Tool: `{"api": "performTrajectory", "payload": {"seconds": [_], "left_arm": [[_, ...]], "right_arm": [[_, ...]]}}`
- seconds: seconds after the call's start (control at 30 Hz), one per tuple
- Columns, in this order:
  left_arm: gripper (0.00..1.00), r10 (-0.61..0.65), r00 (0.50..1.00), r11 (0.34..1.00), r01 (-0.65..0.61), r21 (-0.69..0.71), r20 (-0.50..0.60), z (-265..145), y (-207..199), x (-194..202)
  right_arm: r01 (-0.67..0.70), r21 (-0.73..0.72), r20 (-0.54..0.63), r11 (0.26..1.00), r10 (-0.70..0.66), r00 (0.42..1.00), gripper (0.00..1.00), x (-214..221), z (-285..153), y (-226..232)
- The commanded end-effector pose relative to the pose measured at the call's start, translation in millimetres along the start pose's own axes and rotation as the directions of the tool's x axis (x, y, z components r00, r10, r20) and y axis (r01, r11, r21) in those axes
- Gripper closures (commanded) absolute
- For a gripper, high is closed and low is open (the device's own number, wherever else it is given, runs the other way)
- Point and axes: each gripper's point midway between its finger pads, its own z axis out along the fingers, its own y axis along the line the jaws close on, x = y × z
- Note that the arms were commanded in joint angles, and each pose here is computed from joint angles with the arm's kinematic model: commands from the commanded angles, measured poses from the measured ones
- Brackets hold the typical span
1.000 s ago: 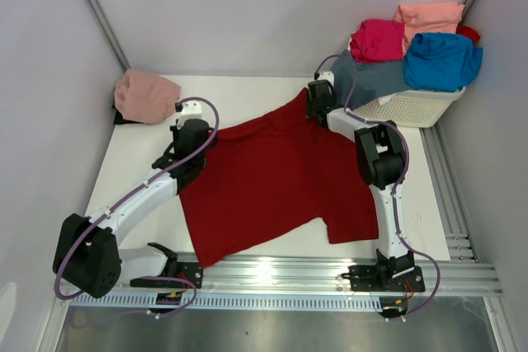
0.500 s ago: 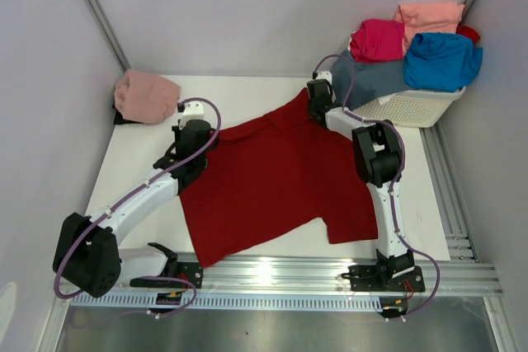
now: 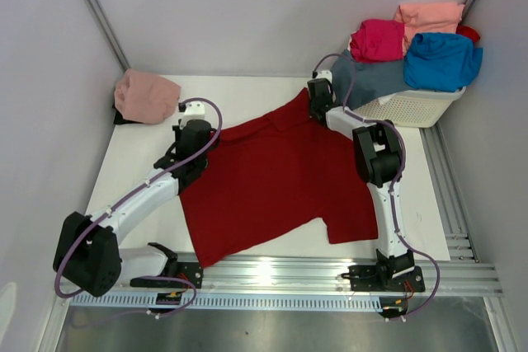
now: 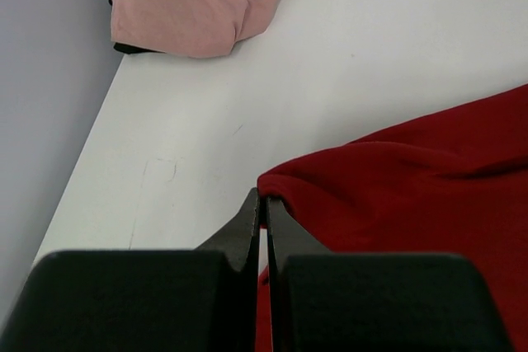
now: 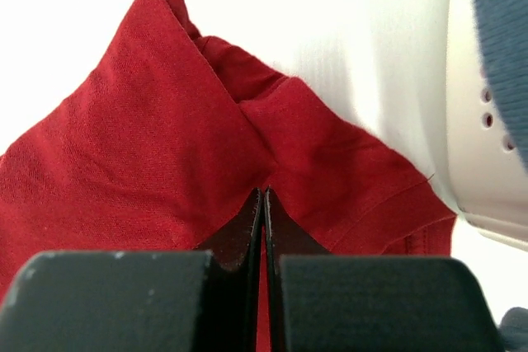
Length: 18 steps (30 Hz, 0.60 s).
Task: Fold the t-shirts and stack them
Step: Flatten out the tshirt
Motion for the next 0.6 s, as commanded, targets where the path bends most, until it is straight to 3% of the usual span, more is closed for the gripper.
{"api": "performTrajectory", "payload": {"seconds": [0.0,0.17,0.27,0.4,0.57], "left_arm": [[0.99,-0.018,0.996,1.000,0.019,-0.021,0.085,-6.8,9.0,-26.7],[0.99,-0.005,0.980,0.998,0.018,-0.064,0.197,-21.2,32.7,-56.2],[0.99,0.001,0.967,0.995,0.023,-0.093,0.253,-33.2,49.5,-71.1],[0.99,-0.039,0.945,0.994,0.071,-0.087,0.326,-53.8,68.9,-88.7],[0.99,-0.060,0.921,0.991,0.101,-0.086,0.385,-76.7,91.5,-102.6]], "right_arm": [[-0.014,-0.003,0.152,1.000,0.015,0.988,1.00,-80.8,-35.8,-6.3],[-0.016,0.007,0.302,1.000,0.013,0.953,1.00,-157.3,-91.1,-20.1],[-0.048,0.006,0.430,0.999,0.040,0.902,1.00,-216.7,-147.1,-38.2],[-0.089,0.011,0.626,0.996,0.063,0.777,1.00,-301.7,-257.7,-77.4],[-0.141,0.013,0.772,0.990,0.080,0.630,1.00,-358.6,-371.3,-120.1]]}}
